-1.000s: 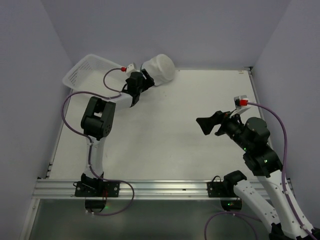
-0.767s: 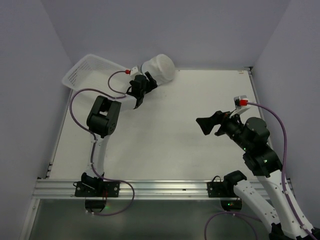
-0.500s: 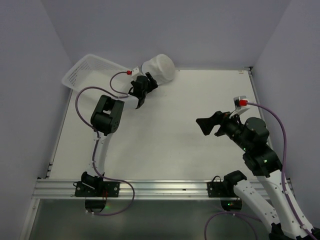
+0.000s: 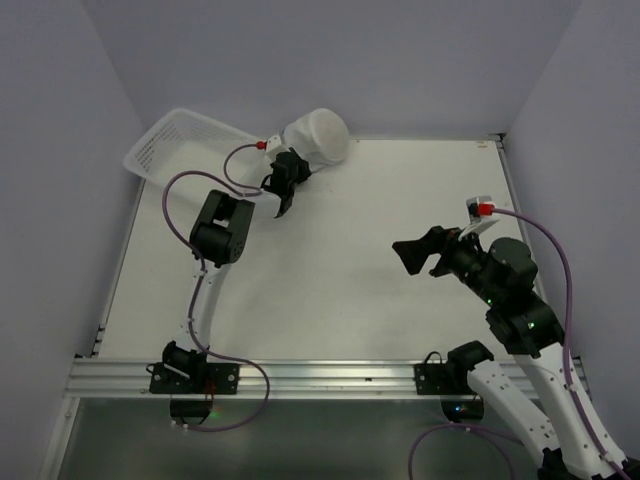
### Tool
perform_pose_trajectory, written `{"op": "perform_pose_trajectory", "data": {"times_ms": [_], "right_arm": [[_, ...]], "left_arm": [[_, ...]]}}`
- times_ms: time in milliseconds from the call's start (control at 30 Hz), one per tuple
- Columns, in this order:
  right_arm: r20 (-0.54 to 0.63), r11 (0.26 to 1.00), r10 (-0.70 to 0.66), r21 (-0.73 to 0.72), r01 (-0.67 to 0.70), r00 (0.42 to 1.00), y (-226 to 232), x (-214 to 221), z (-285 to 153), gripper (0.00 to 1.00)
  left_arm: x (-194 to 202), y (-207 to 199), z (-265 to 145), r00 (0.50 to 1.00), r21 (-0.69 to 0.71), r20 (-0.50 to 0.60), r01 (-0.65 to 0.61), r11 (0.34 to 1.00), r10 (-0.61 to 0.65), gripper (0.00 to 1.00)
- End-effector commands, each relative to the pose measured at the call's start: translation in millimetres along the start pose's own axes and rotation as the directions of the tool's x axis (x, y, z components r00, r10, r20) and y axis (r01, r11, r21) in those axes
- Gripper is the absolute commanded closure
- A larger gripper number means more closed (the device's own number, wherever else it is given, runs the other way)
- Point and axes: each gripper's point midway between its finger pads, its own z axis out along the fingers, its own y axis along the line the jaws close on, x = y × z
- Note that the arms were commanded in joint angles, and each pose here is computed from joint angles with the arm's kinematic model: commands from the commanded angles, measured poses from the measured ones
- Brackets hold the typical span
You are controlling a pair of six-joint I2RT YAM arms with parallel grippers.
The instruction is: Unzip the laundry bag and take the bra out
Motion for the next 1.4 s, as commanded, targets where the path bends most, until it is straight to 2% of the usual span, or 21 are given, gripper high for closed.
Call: {"op": "perform_pose_trajectory", "data": {"times_ms": [0, 33, 67, 133, 300, 333, 400, 433, 467, 600, 633, 667, 767, 800, 900, 1067, 1100, 1200, 1300, 1333, 1367], "right_arm": [[0.008, 1.0, 0.004, 0.005, -0.004, 1.0, 0, -1, -4, 0.01], [0.014, 1.0, 0.003, 0.006, -0.003, 1.0, 0, -2, -5, 0.01], [0.016, 1.0, 0.003, 0.006, -0.003, 1.0, 0, -2, -5, 0.01], [0.032, 1.0, -0.001, 0.005, 0.001, 0.999, 1, -6, -8, 0.01], [0.065, 1.0, -0.006, 0.011, 0.005, 0.998, 2, -16, -9, 0.01], [0.073, 1.0, -0.005, 0.016, 0.003, 0.997, 1, -17, -9, 0.01], [0.071, 1.0, -0.009, 0.009, 0.009, 0.997, 2, -17, -7, 0.01], [0.071, 1.0, -0.009, 0.01, 0.009, 0.997, 2, -17, -7, 0.01], [0.072, 1.0, -0.005, 0.005, 0.005, 0.997, 3, -17, -6, 0.01], [0.054, 1.0, 0.004, -0.004, -0.004, 0.999, 3, -13, 0, 0.01], [0.048, 1.0, 0.005, -0.008, -0.005, 0.999, 3, -11, 2, 0.01], [0.037, 1.0, 0.007, -0.023, -0.006, 0.999, 5, -8, 3, 0.01], [0.009, 0.998, 0.001, -0.058, -0.001, 1.0, 7, 0, 10, 0.01], [0.001, 0.998, 0.0, -0.068, 0.0, 1.0, 8, 3, 12, 0.01], [-0.021, 0.996, -0.001, -0.089, -0.001, 1.0, 7, 13, 19, 0.01], [-0.036, 0.997, 0.021, -0.067, -0.023, 0.999, -2, 24, 29, 0.01], [-0.039, 0.998, 0.024, -0.06, -0.026, 0.999, -5, 27, 29, 0.01], [-0.041, 0.999, 0.036, -0.014, -0.037, 0.999, -16, 35, 28, 0.01], [-0.004, 0.997, 0.055, 0.048, -0.055, 0.998, -28, 36, 22, 0.01], [0.006, 0.996, 0.061, 0.065, -0.061, 0.998, -32, 38, 21, 0.01], [0.028, 0.993, 0.069, 0.095, -0.072, 0.997, -38, 37, 18, 0.01]], "left_arm": [[-24, -17, 1, 0.998, 0.047, 0.064, -0.017, 0.999, 0.014, 0.75], [-24, -18, -2, 0.998, 0.051, 0.055, -0.029, 0.998, 0.026, 0.81], [-30, -22, -9, 0.998, 0.058, 0.053, -0.035, 0.998, 0.032, 0.91], [-35, -29, -21, 0.997, 0.079, 0.04, -0.062, 0.995, 0.059, 1.0], [-80, -60, -79, 0.983, 0.128, 0.02, -0.184, 0.975, 0.183, 1.0], [-79, -55, -89, 0.966, 0.112, -0.018, -0.254, 0.961, 0.258, 1.0], [-102, -65, -114, 0.948, 0.105, -0.014, -0.316, 0.943, 0.319, 1.0], [-100, -56, -125, 0.919, 0.087, -0.056, -0.385, 0.919, 0.39, 1.0], [-121, -65, -142, 0.91, 0.089, -0.027, -0.41, 0.908, 0.414, 1.0], [-140, -46, -186, 0.824, 0.023, -0.05, -0.565, 0.825, 0.565, 1.0], [-135, -41, -198, 0.774, 0.025, -0.081, -0.628, 0.777, 0.628, 1.0], [-144, -45, -211, 0.755, 0.018, -0.062, -0.653, 0.757, 0.653, 1.0], [-128, -40, -238, 0.638, 0.003, -0.079, -0.768, 0.64, 0.766, 1.0], [-108, -37, -248, 0.58, 0.003, -0.101, -0.812, 0.584, 0.808, 1.0], [-72, -36, -270, 0.502, -0.001, -0.13, -0.862, 0.506, 0.855, 1.0], [-25, -33, -300, 0.413, -0.051, -0.157, -0.911, 0.41, 0.897, 1.0], [-9, -40, -311, 0.392, -0.025, -0.144, -0.919, 0.393, 0.909, 1.0], [16, -57, -334, 0.406, 0.021, -0.105, -0.912, 0.41, 0.908, 1.0], [34, -71, -361, 0.425, 0.046, -0.06, -0.903, 0.428, 0.903, 0.9], [37, -74, -367, 0.431, 0.061, -0.053, -0.899, 0.433, 0.901, 0.83], [41, -77, -373, 0.435, 0.074, -0.047, -0.896, 0.437, 0.899, 0.79]]}}
